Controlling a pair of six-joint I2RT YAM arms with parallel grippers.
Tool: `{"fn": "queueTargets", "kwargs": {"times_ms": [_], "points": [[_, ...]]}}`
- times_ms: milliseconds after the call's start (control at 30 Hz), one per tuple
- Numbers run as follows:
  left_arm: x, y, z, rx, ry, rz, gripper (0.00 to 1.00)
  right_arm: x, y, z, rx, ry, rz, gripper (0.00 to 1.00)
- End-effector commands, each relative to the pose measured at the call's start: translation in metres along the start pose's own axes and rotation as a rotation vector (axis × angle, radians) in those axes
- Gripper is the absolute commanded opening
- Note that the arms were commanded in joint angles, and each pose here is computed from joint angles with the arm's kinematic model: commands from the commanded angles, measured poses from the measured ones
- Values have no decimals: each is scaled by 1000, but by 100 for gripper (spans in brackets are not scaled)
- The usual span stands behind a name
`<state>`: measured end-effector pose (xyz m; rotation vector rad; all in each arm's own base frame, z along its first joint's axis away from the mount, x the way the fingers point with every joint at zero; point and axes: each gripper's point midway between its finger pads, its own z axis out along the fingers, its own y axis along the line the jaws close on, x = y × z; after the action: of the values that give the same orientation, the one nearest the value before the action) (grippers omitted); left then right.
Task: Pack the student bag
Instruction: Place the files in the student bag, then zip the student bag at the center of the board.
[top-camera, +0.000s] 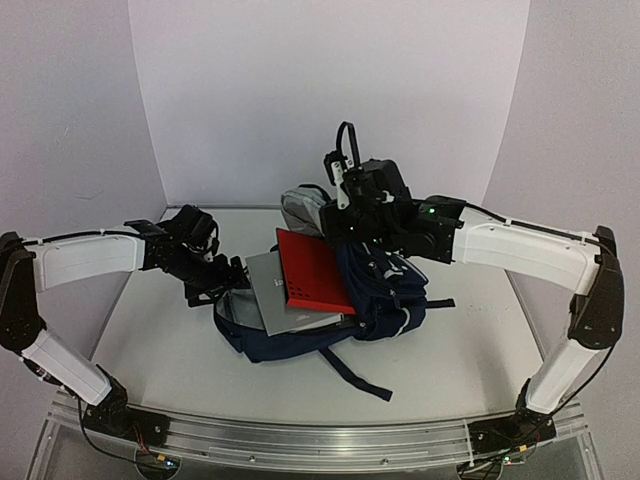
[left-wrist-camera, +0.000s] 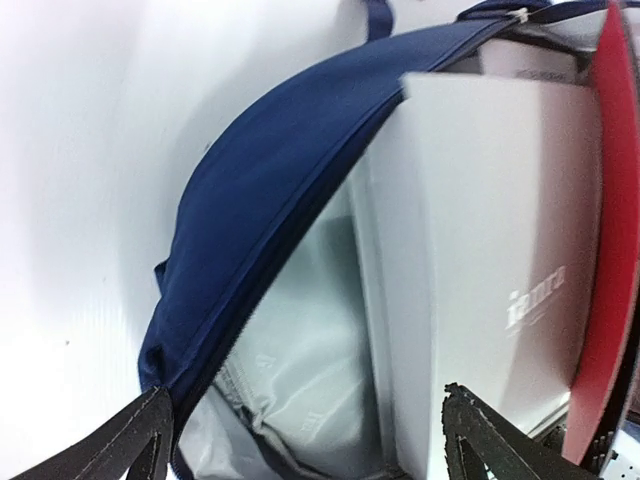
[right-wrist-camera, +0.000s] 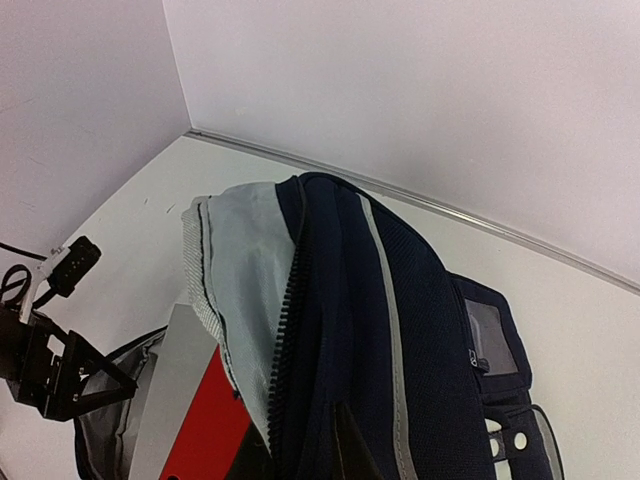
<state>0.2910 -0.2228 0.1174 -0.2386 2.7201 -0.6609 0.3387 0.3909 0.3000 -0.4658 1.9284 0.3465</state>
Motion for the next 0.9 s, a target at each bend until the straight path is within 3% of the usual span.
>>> {"fn": "queueTargets", "kwargs": {"times_ms": [0,233,367,500,600,867], "points": [[9,17,-4,-57,2,-40,93,-80,6,-24,-47,-274,139,0],[11,32,-2,-136,12,-33,85,-74,5,-22,-41,-265,136,0],[13,34,4,-140,26,-19,59,-71,5,-20,-39,-258,133,0],[12,21,18,-64,36,-24,21,-66,0,-11,-42,-244,141,0],[-2,-2,20,18,2,-15,2,-60,-7,1,-48,-227,154,0],[-74,-99,-22,299,-178,116,0,-49,-48,42,-24,-185,174,0]]}}
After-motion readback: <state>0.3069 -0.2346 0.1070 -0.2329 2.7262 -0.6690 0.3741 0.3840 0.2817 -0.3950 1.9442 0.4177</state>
